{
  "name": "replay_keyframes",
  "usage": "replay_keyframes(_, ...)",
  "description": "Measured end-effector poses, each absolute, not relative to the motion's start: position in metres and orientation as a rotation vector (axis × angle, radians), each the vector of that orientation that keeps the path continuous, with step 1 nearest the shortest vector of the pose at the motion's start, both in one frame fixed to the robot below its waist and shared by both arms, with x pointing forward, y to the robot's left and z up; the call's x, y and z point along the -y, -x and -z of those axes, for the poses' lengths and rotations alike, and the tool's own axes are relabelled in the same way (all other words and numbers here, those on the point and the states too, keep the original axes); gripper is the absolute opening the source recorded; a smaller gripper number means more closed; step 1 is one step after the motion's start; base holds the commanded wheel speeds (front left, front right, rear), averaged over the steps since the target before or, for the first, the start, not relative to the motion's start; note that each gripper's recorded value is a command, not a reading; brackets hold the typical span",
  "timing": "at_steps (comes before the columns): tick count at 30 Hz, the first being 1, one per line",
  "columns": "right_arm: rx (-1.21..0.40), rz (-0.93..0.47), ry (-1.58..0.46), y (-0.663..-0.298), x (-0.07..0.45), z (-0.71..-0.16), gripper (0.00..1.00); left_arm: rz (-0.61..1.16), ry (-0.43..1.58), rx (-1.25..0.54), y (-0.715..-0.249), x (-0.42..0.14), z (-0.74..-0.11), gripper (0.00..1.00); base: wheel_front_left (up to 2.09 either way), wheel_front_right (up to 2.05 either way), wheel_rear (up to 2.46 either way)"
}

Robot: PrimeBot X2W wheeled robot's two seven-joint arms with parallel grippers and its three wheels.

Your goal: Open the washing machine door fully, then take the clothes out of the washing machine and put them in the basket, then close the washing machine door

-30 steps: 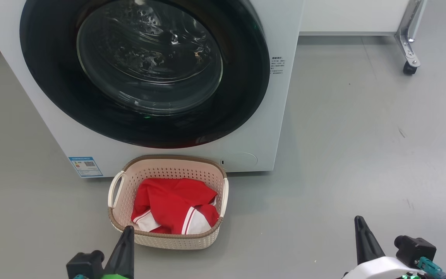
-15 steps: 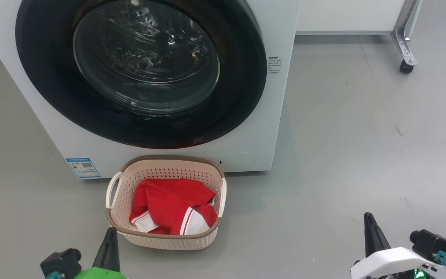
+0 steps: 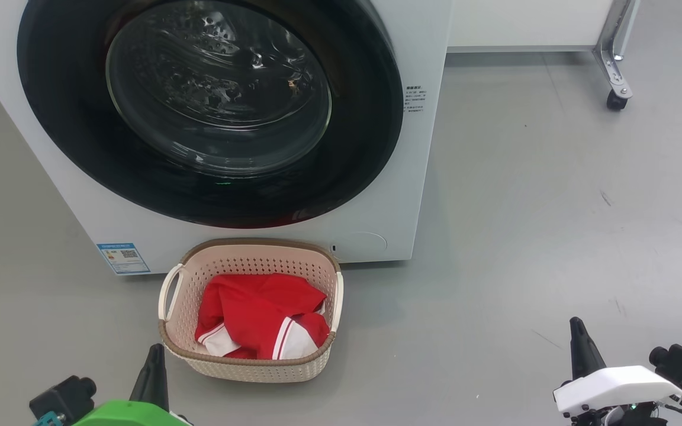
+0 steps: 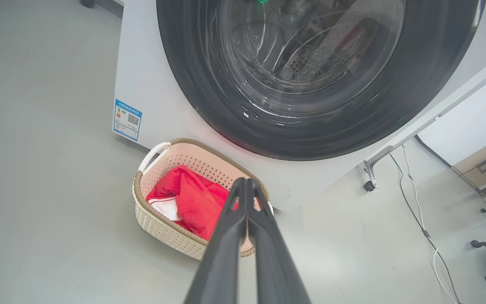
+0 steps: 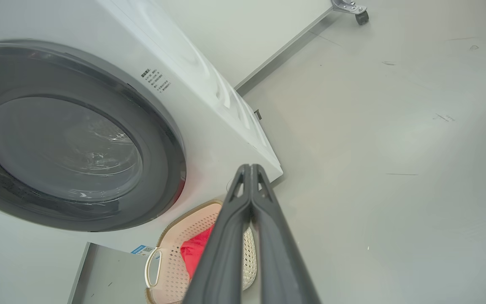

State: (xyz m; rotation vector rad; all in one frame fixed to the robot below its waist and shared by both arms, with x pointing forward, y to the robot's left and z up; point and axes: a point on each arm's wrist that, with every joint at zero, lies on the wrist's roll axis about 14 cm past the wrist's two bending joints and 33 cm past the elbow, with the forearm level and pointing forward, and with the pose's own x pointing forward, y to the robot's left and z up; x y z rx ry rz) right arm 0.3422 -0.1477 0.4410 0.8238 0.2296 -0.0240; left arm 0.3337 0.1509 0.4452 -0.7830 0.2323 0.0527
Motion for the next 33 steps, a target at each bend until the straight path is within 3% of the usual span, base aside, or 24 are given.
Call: replay_keyframes(33,-0.180,0.098,-1.223,-0.359,0.177,-0.454,0.00,-0.076,1.204,-0.206,-0.353,-0.166,-0.455,0.00,0.00,0.00,0.00)
